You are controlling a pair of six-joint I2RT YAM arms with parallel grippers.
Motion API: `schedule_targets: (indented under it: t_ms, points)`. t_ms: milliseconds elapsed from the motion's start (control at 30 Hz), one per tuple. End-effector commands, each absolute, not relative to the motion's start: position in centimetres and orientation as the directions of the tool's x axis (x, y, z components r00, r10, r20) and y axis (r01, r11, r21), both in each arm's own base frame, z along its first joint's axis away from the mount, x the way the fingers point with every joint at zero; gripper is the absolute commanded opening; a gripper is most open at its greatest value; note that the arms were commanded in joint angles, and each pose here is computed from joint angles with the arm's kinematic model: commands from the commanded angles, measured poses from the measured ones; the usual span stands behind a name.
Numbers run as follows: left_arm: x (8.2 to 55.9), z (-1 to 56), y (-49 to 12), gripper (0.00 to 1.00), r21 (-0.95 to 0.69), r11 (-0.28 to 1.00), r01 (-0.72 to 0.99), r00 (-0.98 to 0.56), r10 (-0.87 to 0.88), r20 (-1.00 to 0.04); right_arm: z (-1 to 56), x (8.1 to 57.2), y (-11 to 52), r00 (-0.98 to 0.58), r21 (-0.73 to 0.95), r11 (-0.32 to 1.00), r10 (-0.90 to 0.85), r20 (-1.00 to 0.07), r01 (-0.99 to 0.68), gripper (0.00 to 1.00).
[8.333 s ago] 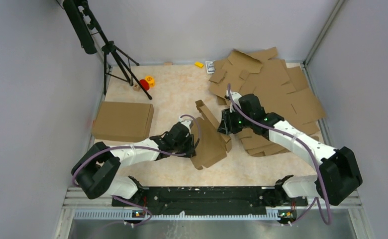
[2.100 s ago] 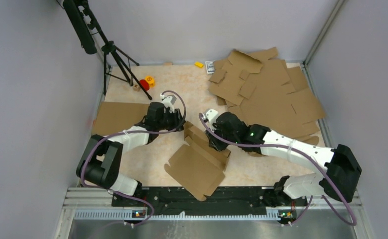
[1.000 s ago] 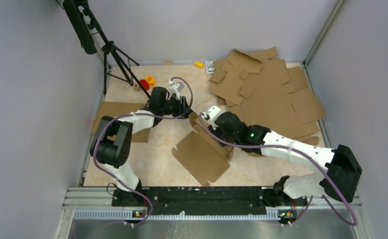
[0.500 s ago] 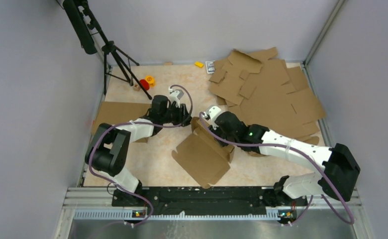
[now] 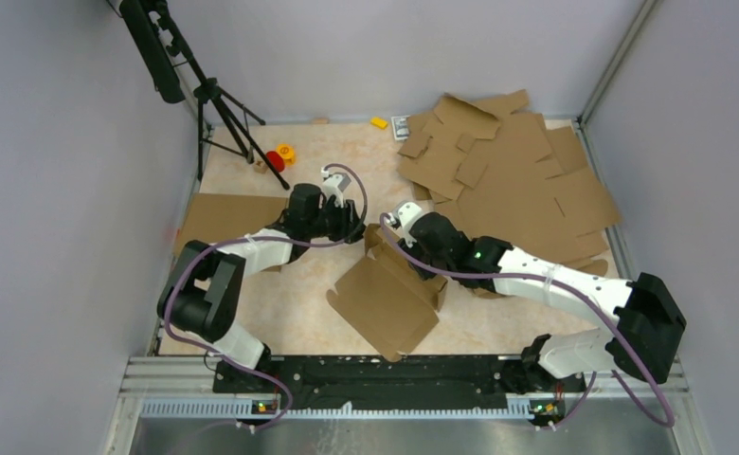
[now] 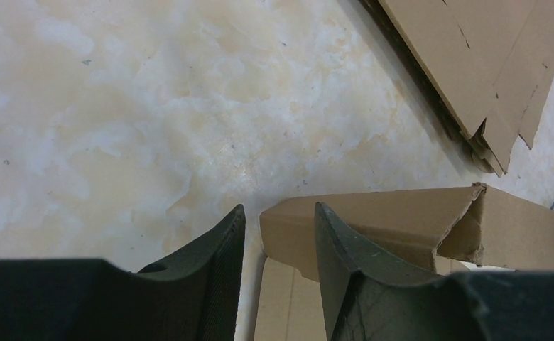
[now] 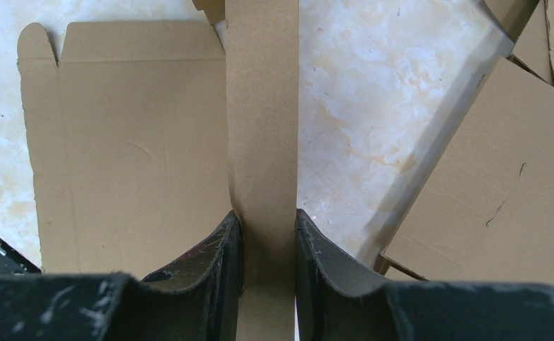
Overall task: Fold the paper box
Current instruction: Fold the paper box at the center of the board.
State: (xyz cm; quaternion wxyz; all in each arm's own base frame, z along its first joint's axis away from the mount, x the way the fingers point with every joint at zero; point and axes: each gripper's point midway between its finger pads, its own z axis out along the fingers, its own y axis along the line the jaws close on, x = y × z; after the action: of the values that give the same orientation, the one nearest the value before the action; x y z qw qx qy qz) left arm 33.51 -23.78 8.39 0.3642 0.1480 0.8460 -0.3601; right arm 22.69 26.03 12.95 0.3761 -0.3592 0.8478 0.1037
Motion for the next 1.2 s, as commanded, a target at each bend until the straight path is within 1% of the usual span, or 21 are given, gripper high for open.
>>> schedule_targets:
  t_ms: [0,233,467,600,800,933,1167]
  points:
    - [31.2,10.4,-25.7,0.43,-0.575,0.604,0.551,-0.708,-0.027,-0.706,15.3,24.2,27.4,-0.432,-0.079,0.743,-0.468,-0.771,-0.664,0.17]
    - [30.2,10.7,-26.9,0.43,-0.647,0.579,0.496,-0.745,-0.100,-0.660,15.3,24.2,27.7,-0.429,-0.071,0.740,-0.461,-0.777,-0.668,0.17]
    - [30.1,11.4,-27.3,0.44,-0.680,0.564,0.468,-0.773,-0.111,-0.624,15.5,24.5,27.5,-0.427,-0.079,0.751,-0.455,-0.782,-0.655,0.17]
    - [30.3,11.9,-27.8,0.44,-0.726,0.550,0.413,-0.812,-0.139,-0.567,15.2,24.8,27.2,-0.439,-0.088,0.772,-0.448,-0.779,-0.630,0.17]
    - [31.1,13.3,-29.0,0.43,-0.794,0.487,0.363,-0.838,-0.201,-0.507,14.4,25.5,26.3,-0.480,-0.100,0.817,-0.428,-0.766,-0.568,0.15]
    - [31.3,13.5,-29.4,0.43,-0.814,0.465,0.348,-0.849,-0.212,-0.484,14.6,25.5,26.3,-0.477,-0.094,0.816,-0.423,-0.770,-0.570,0.15]
    - [29.7,12.6,-30.1,0.43,-0.822,0.456,0.340,-0.865,-0.192,-0.464,14.6,25.4,26.4,-0.478,-0.090,0.813,-0.423,-0.770,-0.575,0.15]
